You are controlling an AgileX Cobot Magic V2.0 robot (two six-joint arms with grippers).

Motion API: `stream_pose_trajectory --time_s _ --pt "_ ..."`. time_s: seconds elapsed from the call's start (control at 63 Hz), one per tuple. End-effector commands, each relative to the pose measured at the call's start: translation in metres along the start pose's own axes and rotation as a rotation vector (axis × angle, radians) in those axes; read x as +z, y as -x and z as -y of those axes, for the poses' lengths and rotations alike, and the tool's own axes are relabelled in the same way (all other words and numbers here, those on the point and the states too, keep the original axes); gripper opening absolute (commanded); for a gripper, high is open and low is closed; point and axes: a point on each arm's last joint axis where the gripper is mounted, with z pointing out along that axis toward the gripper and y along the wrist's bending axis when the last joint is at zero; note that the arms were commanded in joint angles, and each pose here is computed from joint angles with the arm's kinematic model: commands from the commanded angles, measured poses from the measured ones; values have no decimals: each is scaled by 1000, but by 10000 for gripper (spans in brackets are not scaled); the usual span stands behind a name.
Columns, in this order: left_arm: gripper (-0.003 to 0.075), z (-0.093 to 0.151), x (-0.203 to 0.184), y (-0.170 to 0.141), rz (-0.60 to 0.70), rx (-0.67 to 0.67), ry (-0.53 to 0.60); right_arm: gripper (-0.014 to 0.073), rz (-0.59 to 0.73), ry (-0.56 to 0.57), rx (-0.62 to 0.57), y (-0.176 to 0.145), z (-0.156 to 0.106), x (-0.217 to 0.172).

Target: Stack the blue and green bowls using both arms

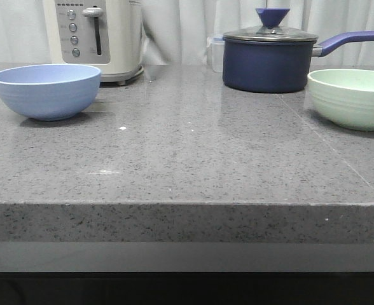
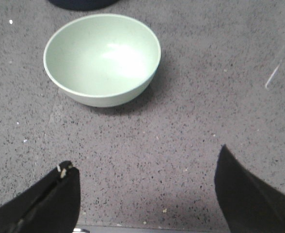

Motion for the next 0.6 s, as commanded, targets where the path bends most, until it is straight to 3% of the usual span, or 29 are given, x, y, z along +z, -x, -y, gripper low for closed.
stream_pose_trajectory --time_s 0.0,0.222,0.444,0.587 --pt "512 1 -3 14 86 -9 -5 583 45 -7 -6 21 0 -2" --pt "512 3 -3 14 87 -16 -30 583 -79 -7 -5 49 -1 10" --pt "512 14 -4 14 81 23 -128 583 -154 -8 -5 93 -2 33" --pt "512 18 -4 13 79 39 -171 583 -197 -29 66 116 10 54"
